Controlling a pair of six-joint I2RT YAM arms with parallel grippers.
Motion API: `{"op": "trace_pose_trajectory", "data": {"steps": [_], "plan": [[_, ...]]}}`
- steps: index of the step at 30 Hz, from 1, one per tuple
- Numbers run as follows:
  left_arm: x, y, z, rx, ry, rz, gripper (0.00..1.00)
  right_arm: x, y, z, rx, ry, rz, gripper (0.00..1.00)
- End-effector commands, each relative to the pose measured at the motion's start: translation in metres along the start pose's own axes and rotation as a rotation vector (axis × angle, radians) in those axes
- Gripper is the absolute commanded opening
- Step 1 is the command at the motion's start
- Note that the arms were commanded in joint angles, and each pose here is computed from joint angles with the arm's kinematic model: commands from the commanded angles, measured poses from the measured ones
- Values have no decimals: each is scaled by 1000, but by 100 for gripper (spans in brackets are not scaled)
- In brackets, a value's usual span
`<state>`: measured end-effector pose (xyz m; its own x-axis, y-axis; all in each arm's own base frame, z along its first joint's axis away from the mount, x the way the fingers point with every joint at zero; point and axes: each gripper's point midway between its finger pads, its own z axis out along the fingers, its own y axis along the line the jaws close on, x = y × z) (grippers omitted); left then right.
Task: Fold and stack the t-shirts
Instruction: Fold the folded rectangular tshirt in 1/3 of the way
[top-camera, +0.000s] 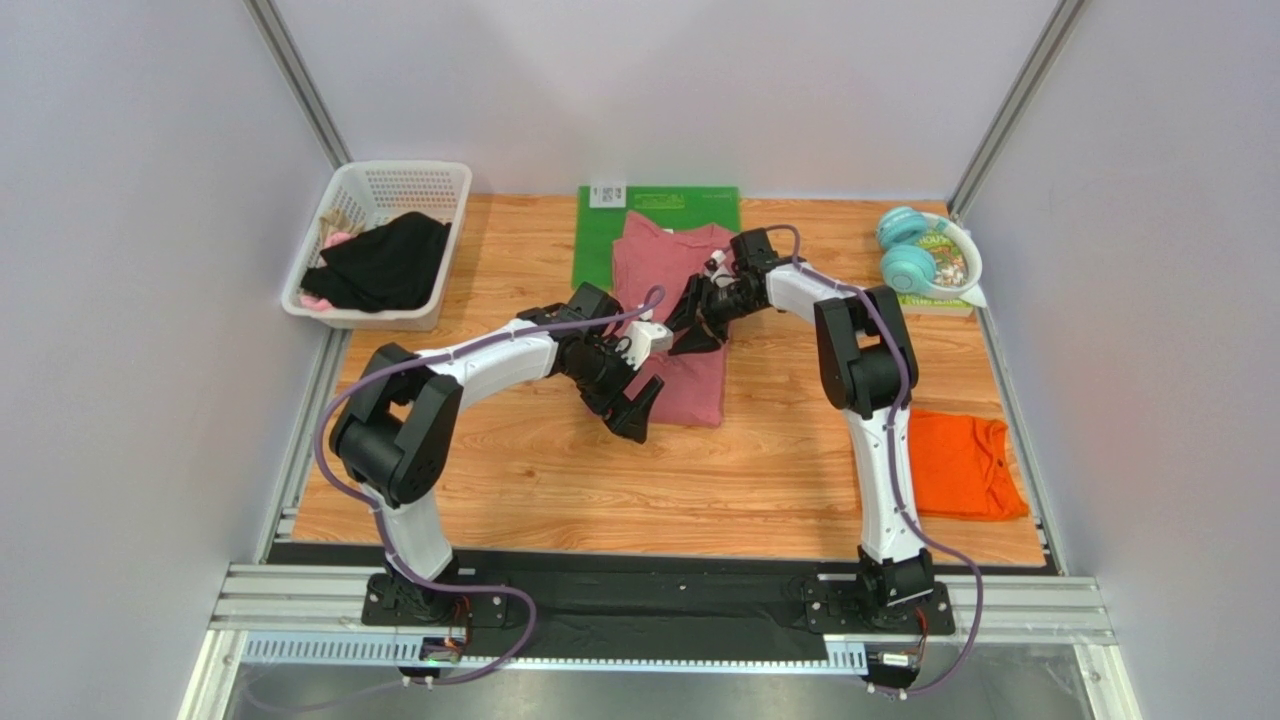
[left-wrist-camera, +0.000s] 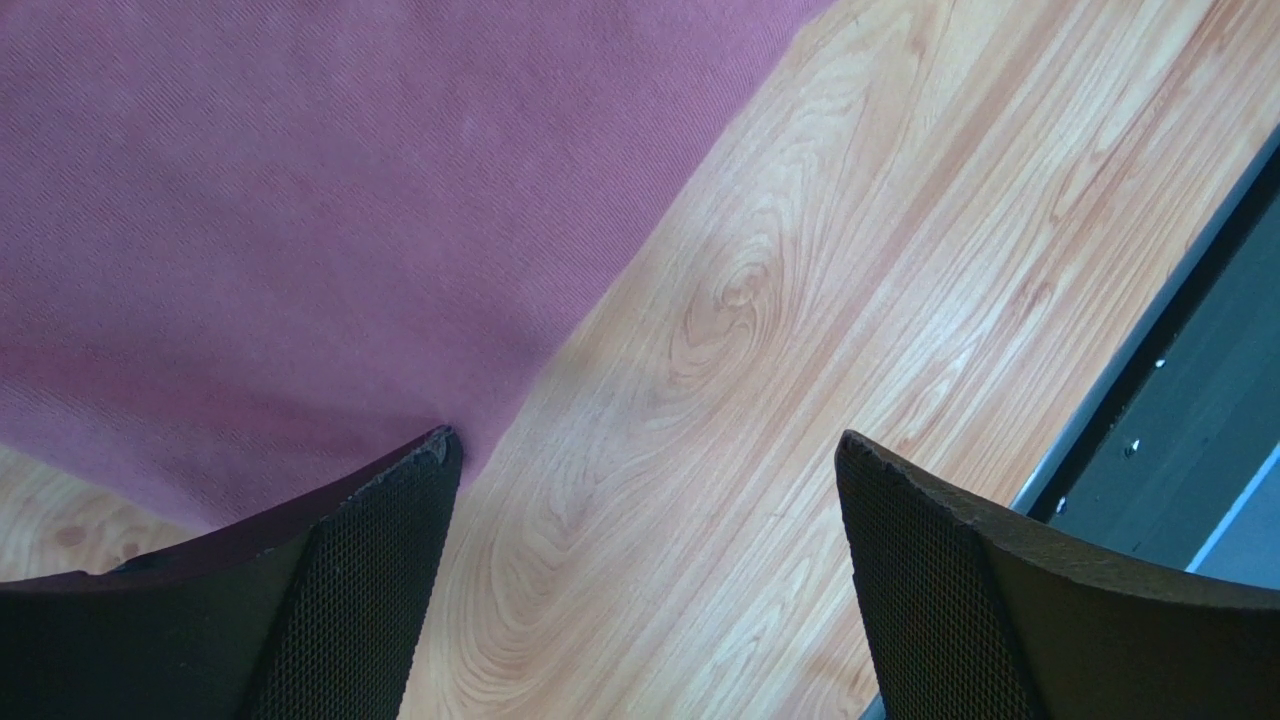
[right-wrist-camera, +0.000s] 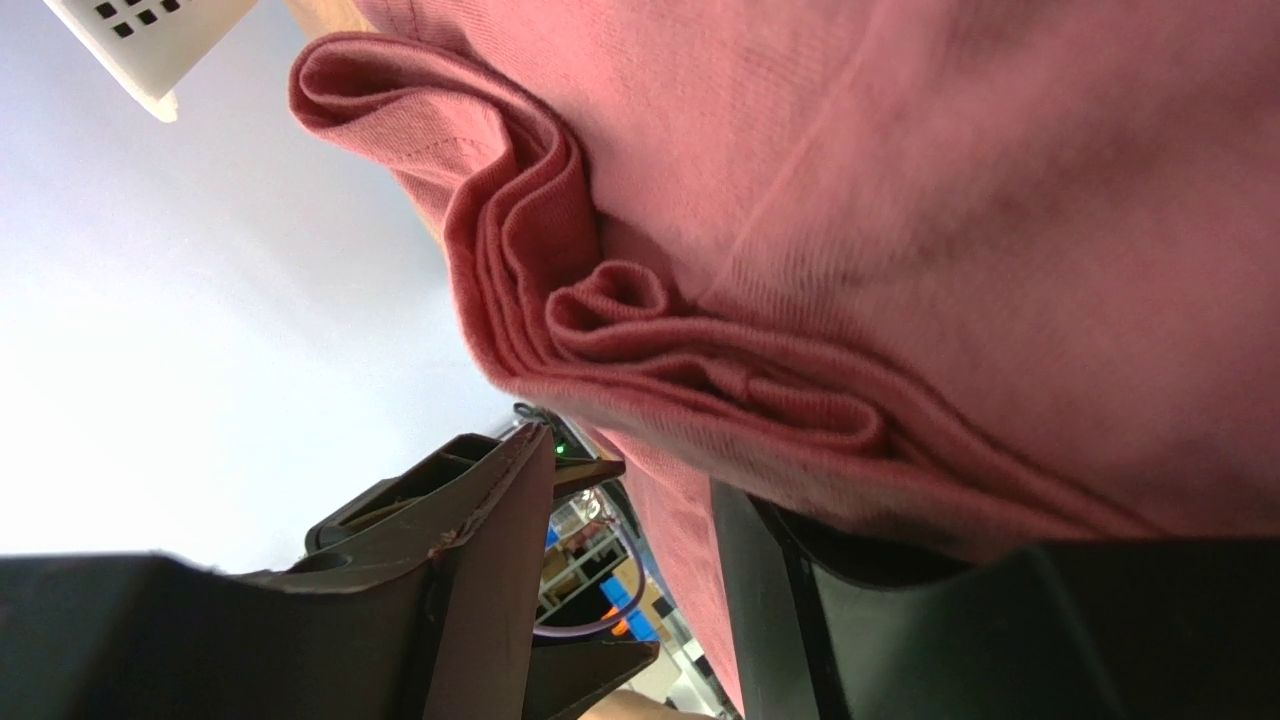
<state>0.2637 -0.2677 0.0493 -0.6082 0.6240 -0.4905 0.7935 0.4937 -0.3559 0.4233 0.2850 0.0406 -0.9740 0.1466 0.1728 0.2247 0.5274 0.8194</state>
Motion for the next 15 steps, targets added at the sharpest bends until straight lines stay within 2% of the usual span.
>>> {"op": "trace_pose_trajectory", "data": {"steps": [1, 4, 7, 11, 15], "plan": [[1, -1, 2, 23, 25, 23, 100, -11, 10, -28, 63, -112, -62, 50], [5, 2, 5, 14, 42, 12, 100, -5, 20, -45, 76, -151, -73, 50], [-5, 2, -4, 2, 9, 14, 100, 1, 31, -67, 104, -210, -121, 51], [-39, 2, -36, -25, -99, 21, 100, 13, 30, -93, 177, -271, -153, 52], [-44, 11, -59, -38, -119, -36, 100, 42, 9, -97, 202, -259, -107, 52]]}}
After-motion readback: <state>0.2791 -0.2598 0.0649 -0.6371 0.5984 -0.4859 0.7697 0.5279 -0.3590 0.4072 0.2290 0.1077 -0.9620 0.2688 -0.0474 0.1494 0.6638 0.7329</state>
